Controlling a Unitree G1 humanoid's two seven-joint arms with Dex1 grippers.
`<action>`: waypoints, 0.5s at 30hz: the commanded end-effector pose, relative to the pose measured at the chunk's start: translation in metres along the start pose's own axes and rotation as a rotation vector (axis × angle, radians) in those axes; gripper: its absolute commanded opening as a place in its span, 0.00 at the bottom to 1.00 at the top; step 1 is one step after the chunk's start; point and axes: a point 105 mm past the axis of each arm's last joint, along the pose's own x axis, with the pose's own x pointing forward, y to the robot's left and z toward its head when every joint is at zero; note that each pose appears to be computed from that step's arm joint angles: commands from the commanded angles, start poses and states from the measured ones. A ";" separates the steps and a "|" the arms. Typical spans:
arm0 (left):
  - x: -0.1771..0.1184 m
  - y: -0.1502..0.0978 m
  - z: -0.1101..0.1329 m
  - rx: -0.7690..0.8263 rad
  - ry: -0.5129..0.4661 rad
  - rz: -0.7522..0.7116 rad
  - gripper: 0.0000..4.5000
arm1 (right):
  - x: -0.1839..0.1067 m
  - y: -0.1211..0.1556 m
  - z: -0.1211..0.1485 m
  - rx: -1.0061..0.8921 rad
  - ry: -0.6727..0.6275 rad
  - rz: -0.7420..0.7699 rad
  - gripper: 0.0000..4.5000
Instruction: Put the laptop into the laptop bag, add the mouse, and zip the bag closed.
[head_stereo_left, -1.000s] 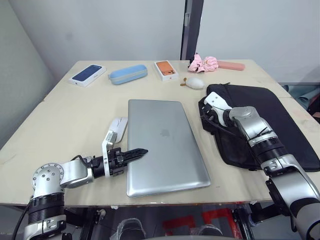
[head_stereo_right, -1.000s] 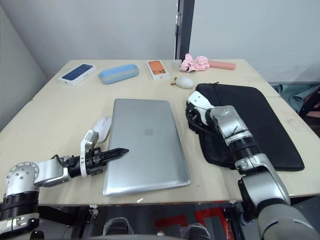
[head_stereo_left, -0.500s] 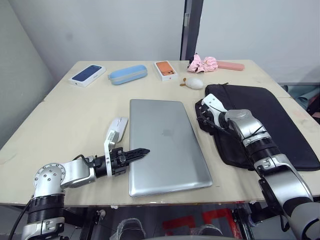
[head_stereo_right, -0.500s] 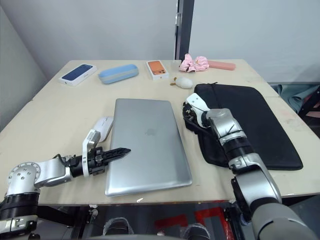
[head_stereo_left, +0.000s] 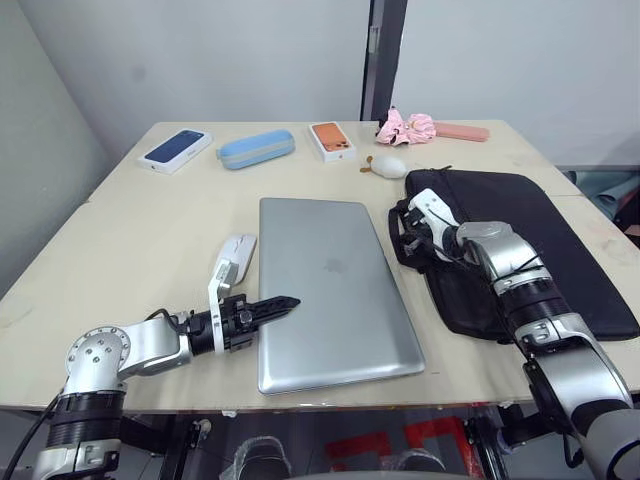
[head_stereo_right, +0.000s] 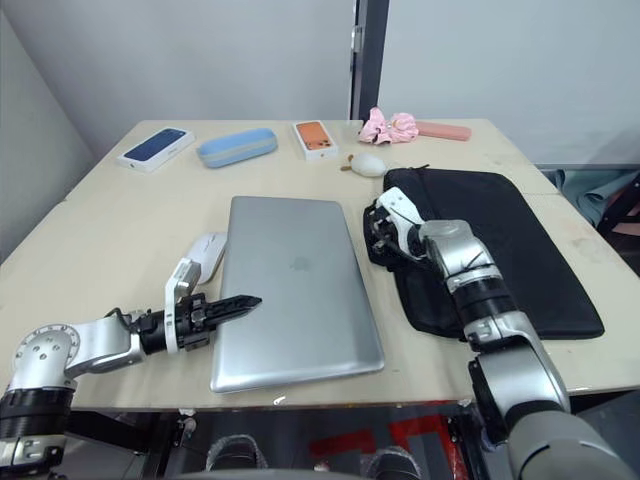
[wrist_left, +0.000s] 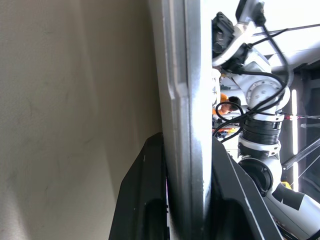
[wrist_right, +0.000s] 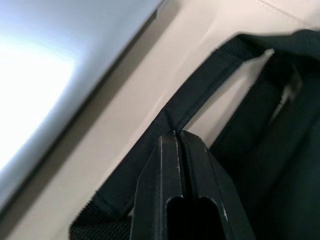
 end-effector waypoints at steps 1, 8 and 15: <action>0.001 -0.010 0.000 0.065 0.019 -0.001 0.07 | -0.027 0.008 0.031 0.037 -0.133 0.104 0.00; 0.003 -0.018 0.004 0.063 0.009 -0.048 0.07 | -0.073 0.004 0.050 0.210 -0.233 0.214 0.00; 0.005 -0.023 0.012 0.063 -0.008 -0.075 0.07 | -0.106 0.004 0.079 0.282 -0.331 0.261 0.00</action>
